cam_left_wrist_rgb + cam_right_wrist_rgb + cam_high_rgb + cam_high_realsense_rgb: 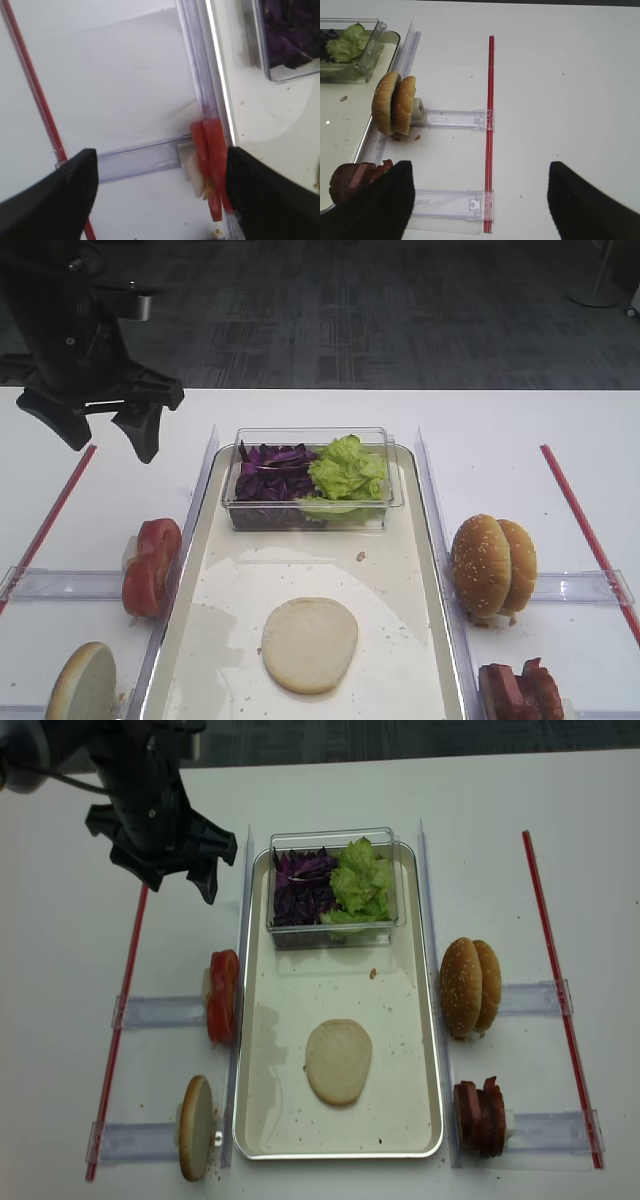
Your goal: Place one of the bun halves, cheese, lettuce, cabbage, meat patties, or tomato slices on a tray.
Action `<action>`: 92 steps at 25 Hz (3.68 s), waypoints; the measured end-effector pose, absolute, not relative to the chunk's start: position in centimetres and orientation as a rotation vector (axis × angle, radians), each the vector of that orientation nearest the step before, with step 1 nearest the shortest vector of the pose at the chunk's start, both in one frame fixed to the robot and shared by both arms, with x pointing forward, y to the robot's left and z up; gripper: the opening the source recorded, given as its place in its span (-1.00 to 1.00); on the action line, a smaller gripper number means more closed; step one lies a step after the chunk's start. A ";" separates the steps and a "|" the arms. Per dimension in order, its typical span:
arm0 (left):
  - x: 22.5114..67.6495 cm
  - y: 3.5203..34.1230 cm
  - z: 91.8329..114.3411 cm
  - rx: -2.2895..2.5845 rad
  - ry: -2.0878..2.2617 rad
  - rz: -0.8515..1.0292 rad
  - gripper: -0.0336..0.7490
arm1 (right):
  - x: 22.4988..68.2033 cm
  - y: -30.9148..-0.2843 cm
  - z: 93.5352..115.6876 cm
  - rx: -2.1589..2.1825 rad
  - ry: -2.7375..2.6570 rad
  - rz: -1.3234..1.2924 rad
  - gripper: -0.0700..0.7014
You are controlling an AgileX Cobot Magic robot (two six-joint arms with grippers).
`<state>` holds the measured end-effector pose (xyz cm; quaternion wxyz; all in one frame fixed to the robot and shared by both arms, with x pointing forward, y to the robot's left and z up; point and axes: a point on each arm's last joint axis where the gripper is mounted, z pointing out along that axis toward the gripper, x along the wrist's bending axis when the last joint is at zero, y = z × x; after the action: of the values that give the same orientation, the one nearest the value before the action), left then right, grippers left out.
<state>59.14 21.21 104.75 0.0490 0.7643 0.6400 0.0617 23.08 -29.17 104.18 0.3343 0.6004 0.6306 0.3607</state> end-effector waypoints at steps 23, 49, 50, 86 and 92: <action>60.2 30.3 104.8 2.143 2.198 0.231 0.35 | 23.1 -29.2 104.2 1.567 1.646 0.942 0.66; 57.4 29.7 109.1 2.104 2.054 0.270 0.35 | 23.1 -29.2 104.2 1.570 1.644 0.943 0.66; 56.9 29.7 109.5 2.100 2.049 0.278 0.35 | 23.1 -29.2 104.2 1.570 1.644 0.943 0.66; 30.9 29.7 111.3 1.897 1.798 0.576 0.35 | 23.1 -29.2 104.2 1.570 1.644 0.943 0.66; 28.0 29.7 108.2 1.879 1.779 0.592 0.35 | 23.1 -29.2 104.2 1.570 1.644 0.943 0.66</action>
<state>27.98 29.70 108.24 0.2413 0.6871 0.6503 0.2163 23.08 -29.17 104.18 0.3337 0.6015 0.6296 0.3613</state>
